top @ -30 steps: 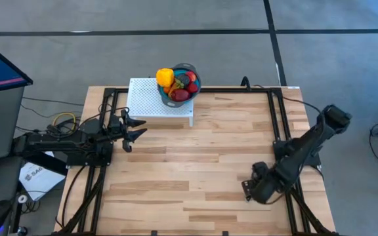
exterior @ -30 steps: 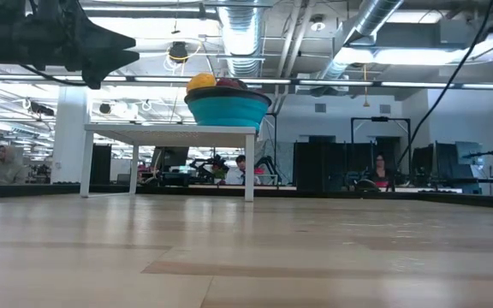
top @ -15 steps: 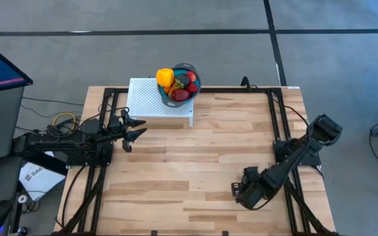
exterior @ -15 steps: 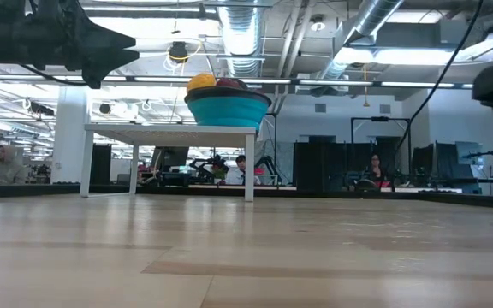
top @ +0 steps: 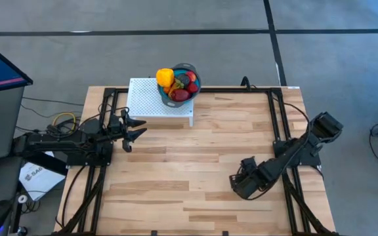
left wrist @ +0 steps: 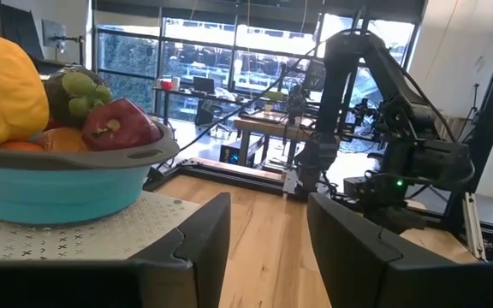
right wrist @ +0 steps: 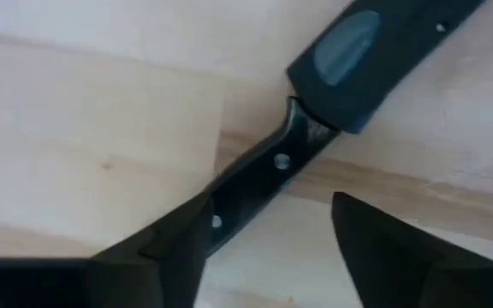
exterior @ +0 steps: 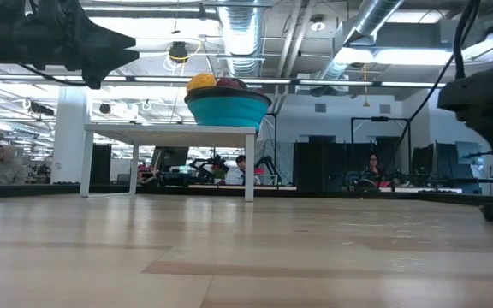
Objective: Pick & Place Fruit
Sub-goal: Put the black knife on the shelf
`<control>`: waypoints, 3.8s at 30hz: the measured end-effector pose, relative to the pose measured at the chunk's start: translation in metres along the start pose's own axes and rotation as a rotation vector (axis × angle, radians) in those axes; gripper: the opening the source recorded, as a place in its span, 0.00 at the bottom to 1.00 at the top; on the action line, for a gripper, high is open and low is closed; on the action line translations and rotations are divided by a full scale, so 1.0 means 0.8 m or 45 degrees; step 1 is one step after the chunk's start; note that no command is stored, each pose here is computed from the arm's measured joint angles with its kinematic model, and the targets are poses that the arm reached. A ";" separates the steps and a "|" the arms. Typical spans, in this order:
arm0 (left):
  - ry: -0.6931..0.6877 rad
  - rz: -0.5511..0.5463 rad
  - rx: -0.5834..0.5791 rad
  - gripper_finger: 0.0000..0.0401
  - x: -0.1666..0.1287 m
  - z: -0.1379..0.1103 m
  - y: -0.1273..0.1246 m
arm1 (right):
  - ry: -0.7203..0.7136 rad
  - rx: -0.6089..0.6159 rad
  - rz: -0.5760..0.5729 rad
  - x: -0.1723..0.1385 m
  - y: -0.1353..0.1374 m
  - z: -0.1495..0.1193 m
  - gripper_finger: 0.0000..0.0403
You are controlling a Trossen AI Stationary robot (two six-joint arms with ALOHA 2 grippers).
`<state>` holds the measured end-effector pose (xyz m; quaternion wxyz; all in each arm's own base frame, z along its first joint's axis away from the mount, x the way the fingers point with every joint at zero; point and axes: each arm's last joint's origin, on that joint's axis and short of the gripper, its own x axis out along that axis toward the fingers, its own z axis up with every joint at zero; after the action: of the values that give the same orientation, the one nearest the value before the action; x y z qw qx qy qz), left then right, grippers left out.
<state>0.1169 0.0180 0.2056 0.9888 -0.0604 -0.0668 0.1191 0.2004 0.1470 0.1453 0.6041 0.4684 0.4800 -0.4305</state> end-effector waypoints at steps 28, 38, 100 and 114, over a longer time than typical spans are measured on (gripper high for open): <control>0.053 -0.029 -0.019 0.37 0.012 -0.008 -0.003 | -0.302 -0.239 0.158 0.008 0.032 -0.005 0.19; -0.049 -0.324 -0.029 0.37 0.031 -0.004 -0.016 | -0.873 -0.841 0.585 -0.011 0.125 0.056 0.21; -0.084 -0.376 0.084 0.24 0.186 -0.026 -0.071 | -1.333 -1.392 1.122 -0.107 0.159 0.178 0.70; 0.324 0.033 0.201 0.25 0.144 -0.012 -0.079 | -0.937 -1.308 0.556 -0.128 0.071 0.159 0.75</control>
<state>0.2439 -0.0161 0.2185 0.9893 0.0021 0.0693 0.1280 0.2605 0.0407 0.2677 0.9480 0.0303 0.2808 -0.1466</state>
